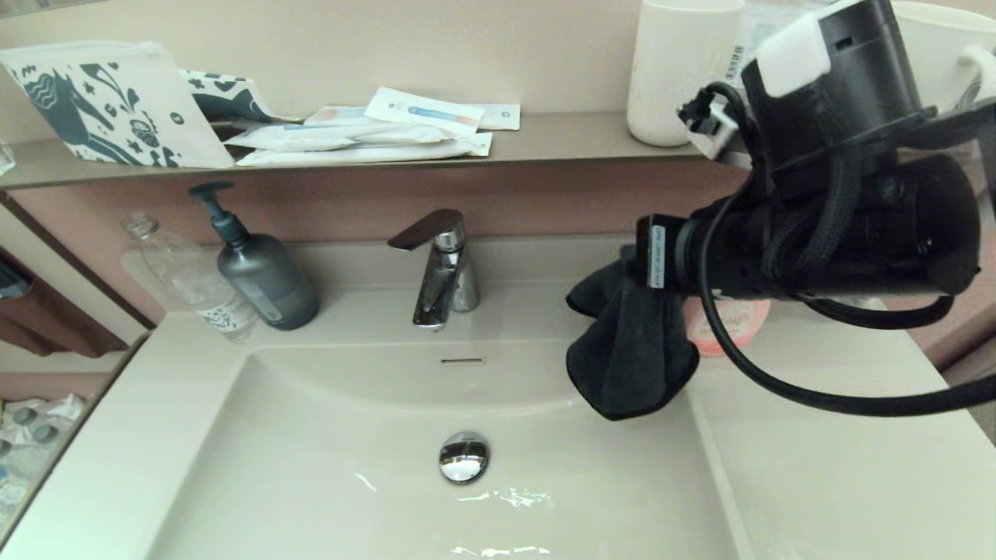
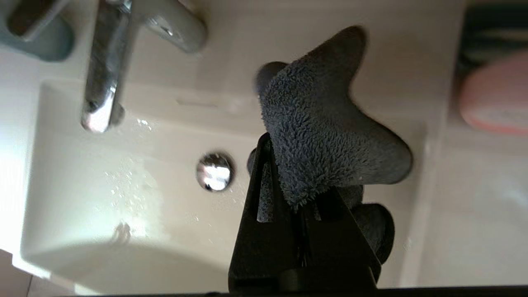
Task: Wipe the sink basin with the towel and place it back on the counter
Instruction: Wipe the sink
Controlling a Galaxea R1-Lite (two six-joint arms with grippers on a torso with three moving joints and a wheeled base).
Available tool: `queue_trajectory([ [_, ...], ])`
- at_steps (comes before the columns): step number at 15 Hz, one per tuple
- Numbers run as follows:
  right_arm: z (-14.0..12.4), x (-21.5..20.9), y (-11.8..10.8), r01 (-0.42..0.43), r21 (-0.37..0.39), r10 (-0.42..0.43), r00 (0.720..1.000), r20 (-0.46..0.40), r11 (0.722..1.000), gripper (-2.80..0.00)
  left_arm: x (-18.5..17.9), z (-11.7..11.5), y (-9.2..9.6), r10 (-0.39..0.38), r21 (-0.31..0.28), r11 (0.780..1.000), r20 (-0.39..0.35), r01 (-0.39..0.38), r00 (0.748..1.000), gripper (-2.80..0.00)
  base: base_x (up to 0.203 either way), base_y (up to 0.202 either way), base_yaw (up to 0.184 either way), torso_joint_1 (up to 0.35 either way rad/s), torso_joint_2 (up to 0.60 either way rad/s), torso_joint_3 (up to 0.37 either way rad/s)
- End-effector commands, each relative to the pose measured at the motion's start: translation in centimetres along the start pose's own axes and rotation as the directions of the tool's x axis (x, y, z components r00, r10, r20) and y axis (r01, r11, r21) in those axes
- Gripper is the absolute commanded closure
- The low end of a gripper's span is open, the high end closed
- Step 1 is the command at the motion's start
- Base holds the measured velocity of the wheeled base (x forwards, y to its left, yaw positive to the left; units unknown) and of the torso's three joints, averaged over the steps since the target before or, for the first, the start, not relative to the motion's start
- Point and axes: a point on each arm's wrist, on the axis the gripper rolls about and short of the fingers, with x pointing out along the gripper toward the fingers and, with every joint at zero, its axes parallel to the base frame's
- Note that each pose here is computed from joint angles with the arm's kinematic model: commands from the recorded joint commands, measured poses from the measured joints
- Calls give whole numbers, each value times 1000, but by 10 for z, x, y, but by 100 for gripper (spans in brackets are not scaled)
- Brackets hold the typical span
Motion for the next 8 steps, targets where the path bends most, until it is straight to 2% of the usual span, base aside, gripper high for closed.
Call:
queue_trajectory([
  [1, -1, 19, 8, 3, -13, -4, 1000, -13, 1000, 0, 0, 0, 0, 1, -1, 1000, -1, -1, 1000, 0, 0, 0, 0, 0, 0, 0],
  [3, -7, 37, 10, 15, -40, -17, 999, -39, 999, 0, 0, 0, 0, 1, -1, 1000, -1, -1, 1000, 0, 0, 0, 0, 0, 0, 0],
  [8, -13, 60, 19, 34, -47, -34, 999, 12, 998, 0, 0, 0, 0, 1, -1, 1000, -1, -1, 1000, 0, 0, 0, 0, 0, 0, 0],
])
